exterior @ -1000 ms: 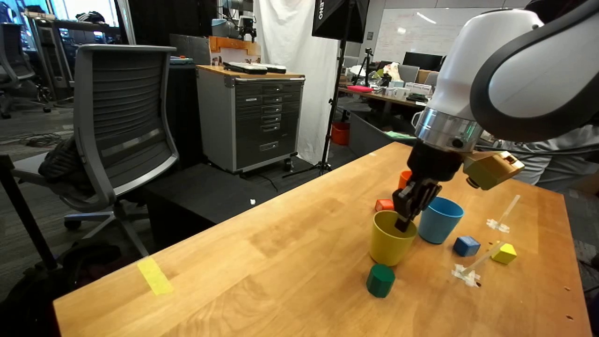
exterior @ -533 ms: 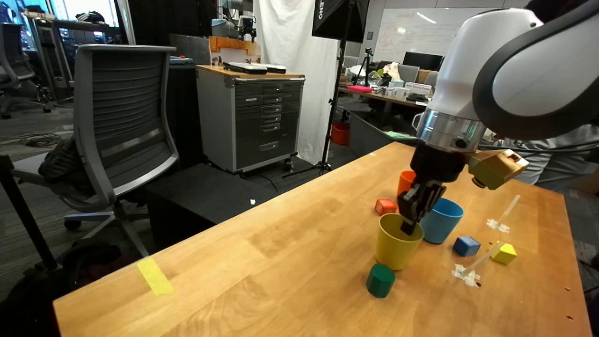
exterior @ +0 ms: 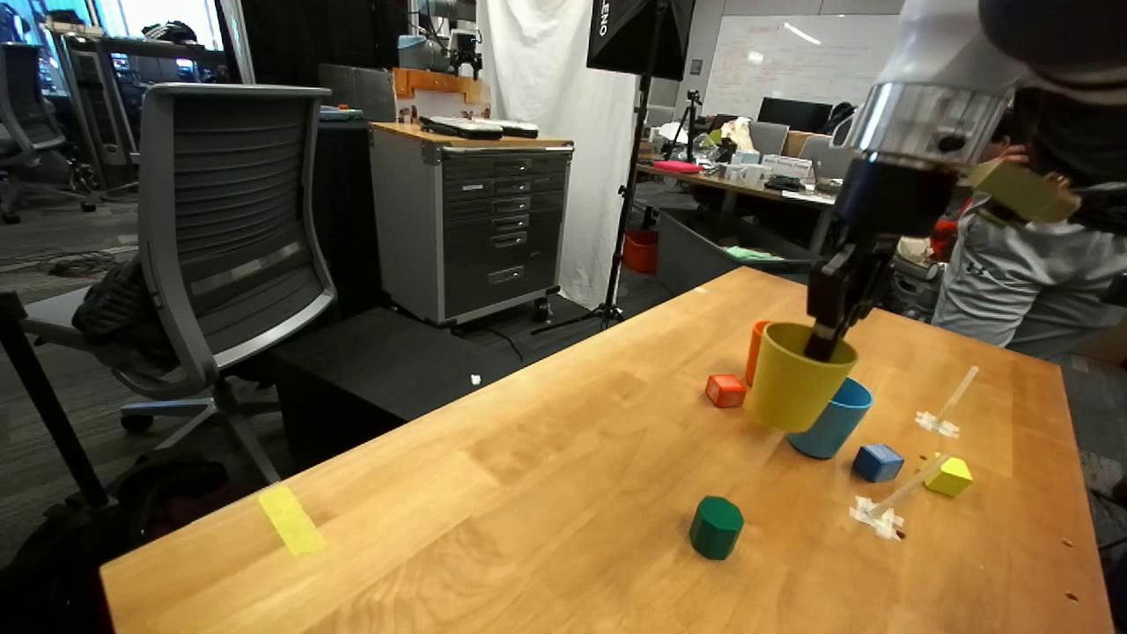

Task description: Put the yellow cup in the blue cup then put the orange cup in them

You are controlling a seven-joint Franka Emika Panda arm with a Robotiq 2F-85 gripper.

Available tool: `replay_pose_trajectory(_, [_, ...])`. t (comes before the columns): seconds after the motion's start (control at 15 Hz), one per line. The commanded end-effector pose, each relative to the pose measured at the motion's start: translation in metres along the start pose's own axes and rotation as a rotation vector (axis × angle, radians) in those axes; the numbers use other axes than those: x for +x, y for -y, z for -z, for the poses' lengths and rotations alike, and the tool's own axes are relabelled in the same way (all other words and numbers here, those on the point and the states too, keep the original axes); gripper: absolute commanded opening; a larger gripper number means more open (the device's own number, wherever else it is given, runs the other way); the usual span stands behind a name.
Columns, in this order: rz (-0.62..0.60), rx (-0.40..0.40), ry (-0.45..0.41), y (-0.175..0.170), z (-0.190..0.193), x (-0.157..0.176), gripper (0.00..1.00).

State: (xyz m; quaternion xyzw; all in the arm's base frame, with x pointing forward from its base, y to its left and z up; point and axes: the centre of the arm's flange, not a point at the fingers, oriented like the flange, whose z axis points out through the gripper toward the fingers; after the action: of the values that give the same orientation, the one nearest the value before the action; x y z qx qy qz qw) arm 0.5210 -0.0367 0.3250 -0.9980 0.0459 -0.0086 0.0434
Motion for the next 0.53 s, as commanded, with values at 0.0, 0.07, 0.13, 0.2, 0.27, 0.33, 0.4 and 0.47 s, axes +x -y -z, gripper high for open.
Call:
replay_pose_trajectory(0.0, [-0.037,0.066,-0.065,-0.029,0.068,-0.008,0.05])
replay_pose_trajectory(0.07, [-0.059,0.076,-0.09,-0.038,0.08,-0.008,0.05])
replay_pose_trajectory(0.13, [-0.087,0.08,-0.108,-0.051,0.09,-0.008,0.05])
replay_pose_trajectory(0.2, [-0.109,0.08,-0.124,-0.061,0.099,-0.008,0.05])
replay_pose_trajectory(0.27, [-0.134,0.076,-0.135,-0.073,0.105,-0.008,0.04])
replay_pose_trajectory(0.33, [-0.156,0.071,-0.142,-0.083,0.109,-0.007,0.04])
replay_pose_trajectory(0.4, [-0.181,0.066,-0.144,-0.095,0.109,-0.006,0.04])
replay_pose_trajectory(0.47, [-0.199,0.06,-0.141,-0.104,0.109,-0.006,0.04])
